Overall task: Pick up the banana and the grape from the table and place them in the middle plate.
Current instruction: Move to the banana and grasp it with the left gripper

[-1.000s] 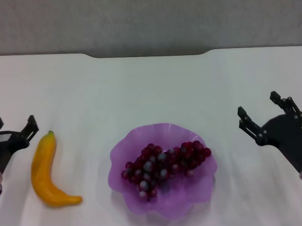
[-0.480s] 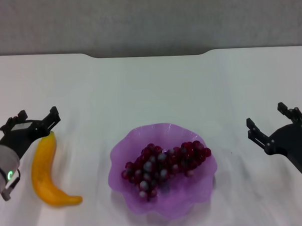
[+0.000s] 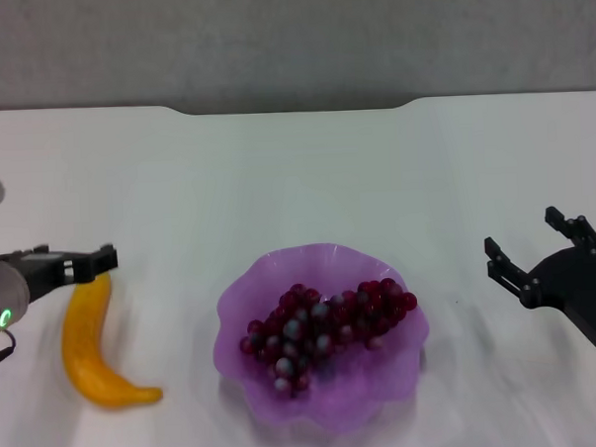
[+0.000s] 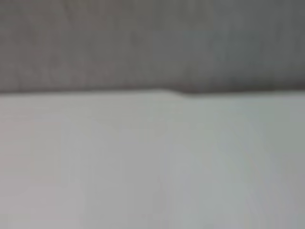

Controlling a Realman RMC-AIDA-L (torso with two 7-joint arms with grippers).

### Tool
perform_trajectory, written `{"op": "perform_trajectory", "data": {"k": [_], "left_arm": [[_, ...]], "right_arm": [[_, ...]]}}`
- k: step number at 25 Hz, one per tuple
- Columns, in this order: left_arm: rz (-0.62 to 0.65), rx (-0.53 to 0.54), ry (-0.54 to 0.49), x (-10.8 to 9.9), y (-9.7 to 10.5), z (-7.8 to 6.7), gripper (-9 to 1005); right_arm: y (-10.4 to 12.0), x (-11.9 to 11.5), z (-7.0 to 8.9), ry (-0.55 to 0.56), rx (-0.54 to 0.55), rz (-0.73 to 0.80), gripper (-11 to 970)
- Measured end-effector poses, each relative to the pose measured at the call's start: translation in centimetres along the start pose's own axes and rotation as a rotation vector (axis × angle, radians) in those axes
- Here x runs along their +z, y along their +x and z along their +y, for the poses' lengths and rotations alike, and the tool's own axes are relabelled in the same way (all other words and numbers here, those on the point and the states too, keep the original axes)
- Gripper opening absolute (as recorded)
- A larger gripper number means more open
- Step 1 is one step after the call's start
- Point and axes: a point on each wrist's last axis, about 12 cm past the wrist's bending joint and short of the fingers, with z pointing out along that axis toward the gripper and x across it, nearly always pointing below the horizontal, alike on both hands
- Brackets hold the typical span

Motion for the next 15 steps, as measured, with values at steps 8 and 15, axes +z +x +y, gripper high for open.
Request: {"op": "perform_trajectory", "data": {"k": [8,15], "left_arm": [[0.211,0.009,-0.031,0.13,-1.11,-0.63,826],[0.273,-0.008,-0.048,0.76,-0.61,-0.79,824]], "right_arm": [[-0.03,0.17,0.02,-0.003,0.0,0.006,884],[-0.1,0.28,0.04,-0.005,-0.001,0.004,884]]}}
